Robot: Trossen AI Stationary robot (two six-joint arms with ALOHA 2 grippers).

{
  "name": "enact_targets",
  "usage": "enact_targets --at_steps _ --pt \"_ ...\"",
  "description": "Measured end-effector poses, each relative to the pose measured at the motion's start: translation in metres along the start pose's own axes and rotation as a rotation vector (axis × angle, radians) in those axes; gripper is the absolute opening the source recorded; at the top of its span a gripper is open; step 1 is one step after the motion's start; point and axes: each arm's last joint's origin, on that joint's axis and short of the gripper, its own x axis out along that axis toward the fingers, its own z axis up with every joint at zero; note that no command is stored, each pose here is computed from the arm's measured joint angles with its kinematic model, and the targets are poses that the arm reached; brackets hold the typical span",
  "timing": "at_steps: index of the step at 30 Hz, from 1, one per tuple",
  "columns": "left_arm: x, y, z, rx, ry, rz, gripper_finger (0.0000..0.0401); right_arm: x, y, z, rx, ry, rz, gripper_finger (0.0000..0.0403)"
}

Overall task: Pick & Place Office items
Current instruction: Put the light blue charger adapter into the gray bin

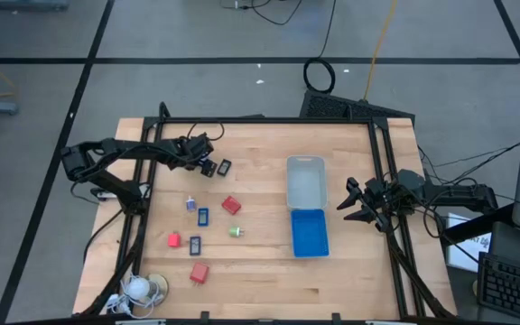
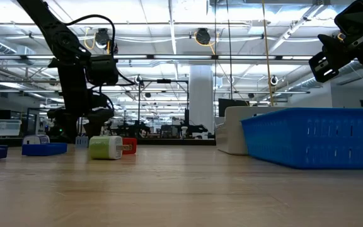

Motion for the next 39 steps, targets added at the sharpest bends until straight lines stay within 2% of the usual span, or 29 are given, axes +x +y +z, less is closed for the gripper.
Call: enact_targets --at_steps 4,13,17,21,29,36,39 --pt "0.0 0.0 -0.0001 0.0 0.002 -0.001 0.0335 0.0 0.0 0.0 0.0 0.0 0.0 0.0165" --pt "0.0 -0.0003 -0.0004 0.0 0.006 -0.009 0.0247 0.0 0.0 0.0 0.0 0.0 0.0 0.0165" --pt "0.0 -0.0002 -0.0004 0.0 0.006 -0.008 0.0221 0.0 0.0 0.0 0.0 0.0 0.0 0.0165" --pt "0.0 -0.0002 -0.0004 -0.002 0.007 -0.009 0.0217 0.0 0.0 0.0 0.0 0.0 0.0 0.0165" --pt "0.0001 -0.0002 -0.0006 0.009 0.011 -0.011 0.0259 0.0 0.0 0.0 0.0 0.0 0.0 0.0165" --pt "0.0 -0.0004 -0.0003 0.016 0.007 -0.014 0.0214 0.0 0.0 0.0 0.0 0.0 0.0 0.0165" --pt "-0.0001 -0.0007 0.0004 0.024 -0.003 -0.012 0.0212 0.0 0.0 0.0001 0.0 0.0 0.0 0.0165"
